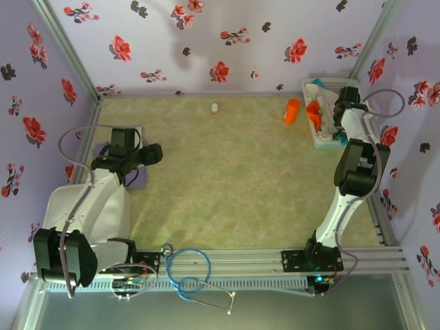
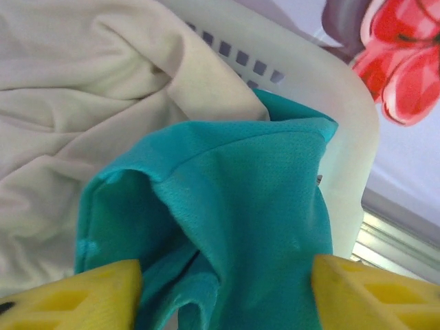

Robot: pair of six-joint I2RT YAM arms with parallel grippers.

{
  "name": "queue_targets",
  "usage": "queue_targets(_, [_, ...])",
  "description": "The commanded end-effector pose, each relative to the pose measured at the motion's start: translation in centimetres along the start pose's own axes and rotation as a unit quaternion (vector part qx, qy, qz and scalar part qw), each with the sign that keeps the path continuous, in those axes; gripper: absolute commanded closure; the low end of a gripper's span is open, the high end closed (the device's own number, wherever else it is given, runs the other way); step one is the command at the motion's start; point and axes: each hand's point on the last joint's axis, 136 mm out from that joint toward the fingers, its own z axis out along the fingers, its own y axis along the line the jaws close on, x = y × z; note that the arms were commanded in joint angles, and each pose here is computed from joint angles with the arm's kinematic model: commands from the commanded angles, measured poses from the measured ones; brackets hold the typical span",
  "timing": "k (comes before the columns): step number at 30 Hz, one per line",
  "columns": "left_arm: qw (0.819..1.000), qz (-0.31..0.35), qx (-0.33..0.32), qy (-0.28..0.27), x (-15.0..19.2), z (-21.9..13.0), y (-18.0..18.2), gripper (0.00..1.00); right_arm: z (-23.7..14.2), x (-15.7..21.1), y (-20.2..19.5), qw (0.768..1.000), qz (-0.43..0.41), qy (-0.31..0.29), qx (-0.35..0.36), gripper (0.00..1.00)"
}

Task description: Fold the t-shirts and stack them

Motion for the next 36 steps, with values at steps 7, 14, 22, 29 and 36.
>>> queue_targets(7, [1.000, -0.011, 0.011, 0.008, 0.4, 0.1, -0.5, 0.33, -0.8, -1.1, 0.6, 1.000, 0.017, -0.005, -0.016, 0.89])
queue_targets(14, [1.000, -0.011, 0.013, 0.012, 0.7, 0.1, -0.7, 0.33, -5.5, -4.1, -1.0, 0.995, 0.061, -0.064, -0.048, 1.00])
queue_targets(22, [0.999, -0.019, 0.027, 0.010, 0.4, 0.3, -1.4, 0.33, -11.9, -8.2, -2.5, 0.977, 0.115, -0.149, -0.105, 1.00])
queue_targets(29, [0.999, -0.020, 0.035, 0.013, 0.2, 0.9, -2.0, 0.33, -14.8, -9.8, -3.7, 0.956, 0.159, -0.207, -0.137, 1.00])
queue_targets(36, [0.999, -0.021, 0.039, 0.013, 0.2, 1.0, -2.3, 0.33, -17.1, -8.1, -5.4, 0.933, 0.175, -0.277, -0.147, 1.00])
